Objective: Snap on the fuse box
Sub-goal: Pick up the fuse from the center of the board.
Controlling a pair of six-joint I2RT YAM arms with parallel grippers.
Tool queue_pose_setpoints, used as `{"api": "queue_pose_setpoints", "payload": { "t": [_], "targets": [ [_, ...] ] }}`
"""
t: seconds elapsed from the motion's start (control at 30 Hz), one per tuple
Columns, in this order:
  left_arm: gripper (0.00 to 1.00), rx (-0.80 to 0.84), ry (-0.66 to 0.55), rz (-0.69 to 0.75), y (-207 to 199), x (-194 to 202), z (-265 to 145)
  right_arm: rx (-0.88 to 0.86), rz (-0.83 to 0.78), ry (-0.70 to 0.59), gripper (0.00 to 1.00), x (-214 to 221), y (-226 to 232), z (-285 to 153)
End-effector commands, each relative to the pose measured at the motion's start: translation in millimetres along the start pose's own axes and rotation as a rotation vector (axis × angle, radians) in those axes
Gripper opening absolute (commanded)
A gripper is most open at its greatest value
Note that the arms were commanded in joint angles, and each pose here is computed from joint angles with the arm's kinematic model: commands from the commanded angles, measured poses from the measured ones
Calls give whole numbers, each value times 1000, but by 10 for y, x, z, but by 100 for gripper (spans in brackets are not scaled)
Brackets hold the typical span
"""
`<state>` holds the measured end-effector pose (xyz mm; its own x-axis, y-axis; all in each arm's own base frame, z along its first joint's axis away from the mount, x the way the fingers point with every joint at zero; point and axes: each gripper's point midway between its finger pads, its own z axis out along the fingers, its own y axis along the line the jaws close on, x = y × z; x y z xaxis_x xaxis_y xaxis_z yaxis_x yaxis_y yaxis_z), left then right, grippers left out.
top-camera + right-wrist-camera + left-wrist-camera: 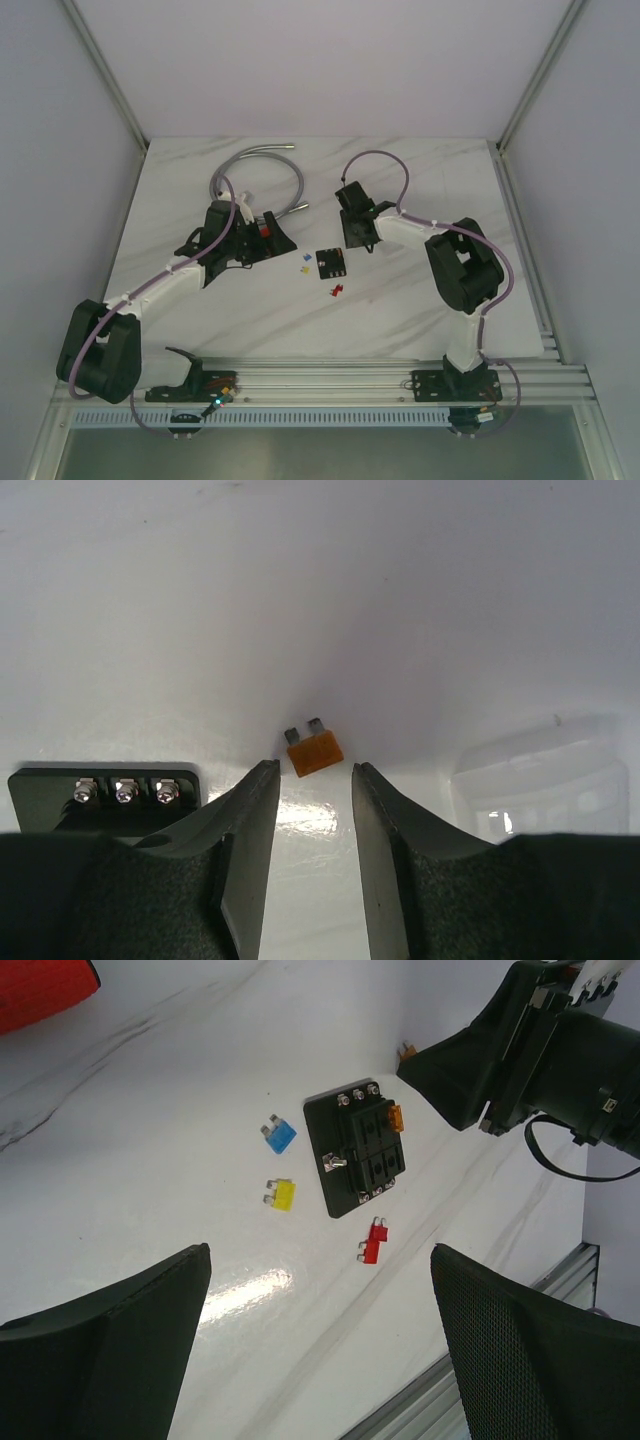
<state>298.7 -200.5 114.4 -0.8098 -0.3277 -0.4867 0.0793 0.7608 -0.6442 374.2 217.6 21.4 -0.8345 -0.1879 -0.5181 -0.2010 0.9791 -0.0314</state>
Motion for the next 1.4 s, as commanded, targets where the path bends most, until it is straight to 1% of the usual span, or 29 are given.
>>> {"api": "queue_pose_setpoints", "payload": {
  "t": [0.0, 0.33, 0.6, 0.7, 1.0, 1.1, 1.23, 1.37],
  "targets": [
    [100, 6, 0, 9, -36, -22, -3, -41, -67, -2, 42, -6, -10, 26],
    [100, 4, 2, 9, -29, -17, 0, -112, -233, 5, 43, 63, -11, 90],
    [100, 8, 0, 10, -39, -20, -9, -164, -274, 20, 36, 167, 25, 101],
    [100, 10, 1, 10, -42, -16, -10, -161, -277, 29, 34, 207, 10, 96],
    [100, 9, 3, 8, -43, -14, -11, -151, -256, 38, 32, 277, -25, 56],
    [100, 14, 1, 7, -54, -17, -17, -153, -243, 36, 28, 288, -23, 41],
    [100, 25, 3, 7, -87, -34, -18, -175, -233, -7, 26, 207, 11, -44],
    [99, 71, 4, 4, -206, -75, -6, -208, -224, -76, 25, 57, 58, -205]
  ]
}}
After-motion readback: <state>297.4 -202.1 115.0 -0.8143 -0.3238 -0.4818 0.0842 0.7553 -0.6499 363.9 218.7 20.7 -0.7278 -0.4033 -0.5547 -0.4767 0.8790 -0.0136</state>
